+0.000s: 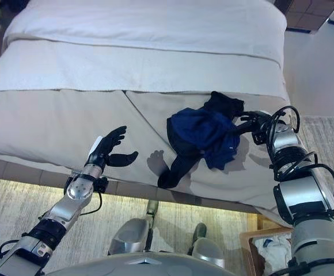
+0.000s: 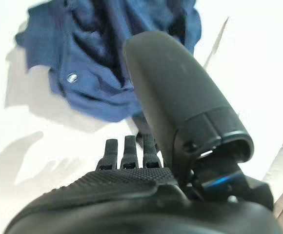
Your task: Pick up the clothes from the bed and place them into the basket
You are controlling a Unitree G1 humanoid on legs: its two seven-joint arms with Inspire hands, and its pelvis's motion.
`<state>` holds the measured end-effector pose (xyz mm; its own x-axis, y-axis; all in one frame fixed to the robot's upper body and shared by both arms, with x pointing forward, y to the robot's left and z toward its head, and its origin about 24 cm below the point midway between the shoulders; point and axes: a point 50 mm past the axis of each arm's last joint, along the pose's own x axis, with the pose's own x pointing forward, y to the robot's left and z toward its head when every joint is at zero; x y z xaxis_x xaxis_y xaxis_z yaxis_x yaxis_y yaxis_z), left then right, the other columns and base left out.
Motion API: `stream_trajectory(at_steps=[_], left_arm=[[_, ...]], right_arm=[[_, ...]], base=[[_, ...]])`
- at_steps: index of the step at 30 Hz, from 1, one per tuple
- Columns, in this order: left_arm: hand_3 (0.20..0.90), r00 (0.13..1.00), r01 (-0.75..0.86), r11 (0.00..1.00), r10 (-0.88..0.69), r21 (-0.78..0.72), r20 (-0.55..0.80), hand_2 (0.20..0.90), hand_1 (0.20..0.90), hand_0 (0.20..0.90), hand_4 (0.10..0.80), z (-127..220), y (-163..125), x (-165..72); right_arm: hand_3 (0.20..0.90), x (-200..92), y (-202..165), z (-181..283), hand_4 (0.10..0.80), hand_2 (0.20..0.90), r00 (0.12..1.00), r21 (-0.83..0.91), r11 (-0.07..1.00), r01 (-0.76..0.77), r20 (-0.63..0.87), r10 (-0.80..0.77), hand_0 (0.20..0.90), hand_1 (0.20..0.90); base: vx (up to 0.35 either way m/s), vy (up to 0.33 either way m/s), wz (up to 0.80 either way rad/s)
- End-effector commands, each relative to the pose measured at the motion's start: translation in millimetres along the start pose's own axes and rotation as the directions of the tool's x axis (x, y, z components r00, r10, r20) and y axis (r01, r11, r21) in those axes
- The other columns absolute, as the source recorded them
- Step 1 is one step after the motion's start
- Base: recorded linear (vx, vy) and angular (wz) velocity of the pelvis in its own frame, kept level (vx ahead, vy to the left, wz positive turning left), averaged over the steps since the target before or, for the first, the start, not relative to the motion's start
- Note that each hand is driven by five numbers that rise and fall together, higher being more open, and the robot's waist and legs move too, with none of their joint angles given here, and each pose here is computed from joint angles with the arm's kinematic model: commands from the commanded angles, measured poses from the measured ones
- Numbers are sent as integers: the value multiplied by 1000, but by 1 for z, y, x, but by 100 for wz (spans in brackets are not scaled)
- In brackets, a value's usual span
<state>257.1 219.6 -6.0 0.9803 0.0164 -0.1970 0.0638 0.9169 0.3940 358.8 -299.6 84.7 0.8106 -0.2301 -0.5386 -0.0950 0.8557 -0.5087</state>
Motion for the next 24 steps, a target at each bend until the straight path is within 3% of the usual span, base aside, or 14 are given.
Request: stream_trajectory(at_steps=[1,6,8,15,19,24], left_arm=[[900,994,-7,1000,9,-13,109,900,900,900,800,16,-5,2],[900,993,-8,1000,9,-11,114,900,900,900,800,19,-3,2],[900,993,-5,1000,6,-11,118,900,900,900,800,21,-5,1],[900,992,-5,1000,7,-18,127,900,900,900,800,22,-5,1],[900,993,-26,999,29,-24,115,900,900,900,800,17,-4,-1],[900,994,-36,999,38,-21,105,900,900,900,800,14,-1,-3]], right_arm=[[900,-16,-56,-5,800,900,973,-288,941,179,-91,-213,900,900],[900,-23,-77,-18,800,900,912,-546,814,197,-202,-356,900,900],[900,-22,-74,-3,800,900,922,-562,787,254,-106,-373,900,900],[900,-24,-36,57,800,900,948,-480,827,293,260,-186,900,900],[900,-26,-10,57,800,900,942,-446,871,208,330,-57,900,900],[900,-26,10,54,800,900,925,-409,896,175,380,-7,900,900]], base=[[0,0,0],[0,0,0],[-11,2,-3],[-20,6,-9],[3,1,1],[2,1,1]])
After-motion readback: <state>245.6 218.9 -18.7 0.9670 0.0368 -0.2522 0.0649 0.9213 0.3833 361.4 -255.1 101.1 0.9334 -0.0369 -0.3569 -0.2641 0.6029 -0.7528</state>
